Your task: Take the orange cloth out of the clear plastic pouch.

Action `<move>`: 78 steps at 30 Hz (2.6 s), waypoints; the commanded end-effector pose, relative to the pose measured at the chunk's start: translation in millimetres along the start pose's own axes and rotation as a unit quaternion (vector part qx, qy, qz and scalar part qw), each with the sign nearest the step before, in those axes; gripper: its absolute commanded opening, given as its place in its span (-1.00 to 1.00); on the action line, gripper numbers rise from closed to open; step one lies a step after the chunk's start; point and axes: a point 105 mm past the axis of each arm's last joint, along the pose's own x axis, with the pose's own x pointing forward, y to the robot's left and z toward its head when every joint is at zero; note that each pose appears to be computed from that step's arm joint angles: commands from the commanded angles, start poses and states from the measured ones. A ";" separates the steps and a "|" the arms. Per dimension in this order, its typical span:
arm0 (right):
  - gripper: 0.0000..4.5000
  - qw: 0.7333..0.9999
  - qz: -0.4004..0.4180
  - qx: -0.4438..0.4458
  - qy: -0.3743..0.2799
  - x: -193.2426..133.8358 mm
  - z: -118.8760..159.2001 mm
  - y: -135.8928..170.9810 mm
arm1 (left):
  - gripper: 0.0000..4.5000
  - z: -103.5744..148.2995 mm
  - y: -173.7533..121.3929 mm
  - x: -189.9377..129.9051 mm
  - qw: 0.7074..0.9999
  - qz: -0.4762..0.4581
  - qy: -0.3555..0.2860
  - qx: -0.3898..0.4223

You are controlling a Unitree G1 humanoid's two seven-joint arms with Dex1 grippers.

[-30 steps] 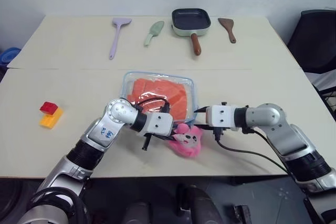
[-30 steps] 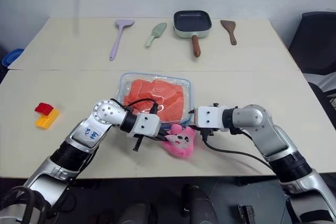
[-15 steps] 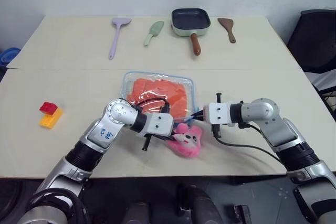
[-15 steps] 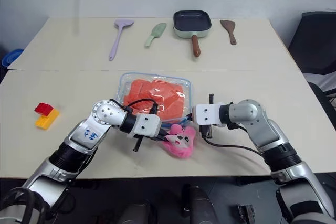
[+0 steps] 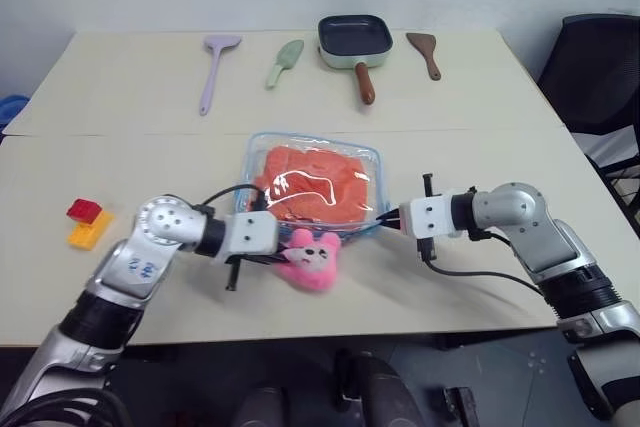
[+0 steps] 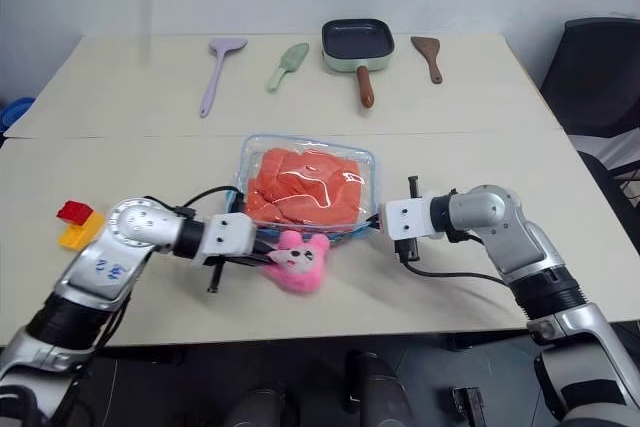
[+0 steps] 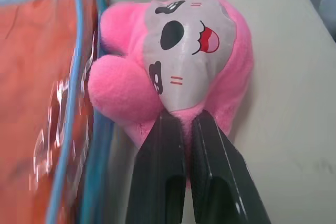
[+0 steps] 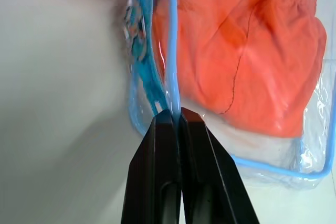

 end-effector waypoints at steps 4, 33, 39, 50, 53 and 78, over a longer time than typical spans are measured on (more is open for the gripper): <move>-0.99 1.000 -0.025 -0.013 -0.004 -13.2 -0.7 -9.4 | -1.00 -8.3 3.4 -32.1 0.997 0.065 0.012 -0.043; -0.79 1.000 -0.013 -0.016 -0.015 -36.2 -3.9 8.0 | -0.88 -84.5 -2.1 -110.7 0.961 0.180 0.065 -0.197; 0.06 0.999 -0.020 0.026 -0.024 -41.7 4.1 11.8 | -0.08 -75.6 -1.3 -94.9 0.956 0.179 0.023 -0.231; 0.98 0.966 -0.100 0.212 -0.109 -59.7 49.3 18.8 | 0.63 -40.1 -3.5 -156.4 0.913 0.200 -0.108 -0.339; 0.98 0.955 -0.112 0.242 -0.128 -56.6 60.9 21.6 | 0.63 -14.8 5.1 -162.9 0.930 0.183 -0.118 -0.298; 1.00 0.944 -0.079 0.284 -0.150 -51.7 87.8 40.0 | 0.45 -2.4 70.1 -28.5 0.976 0.089 0.034 0.198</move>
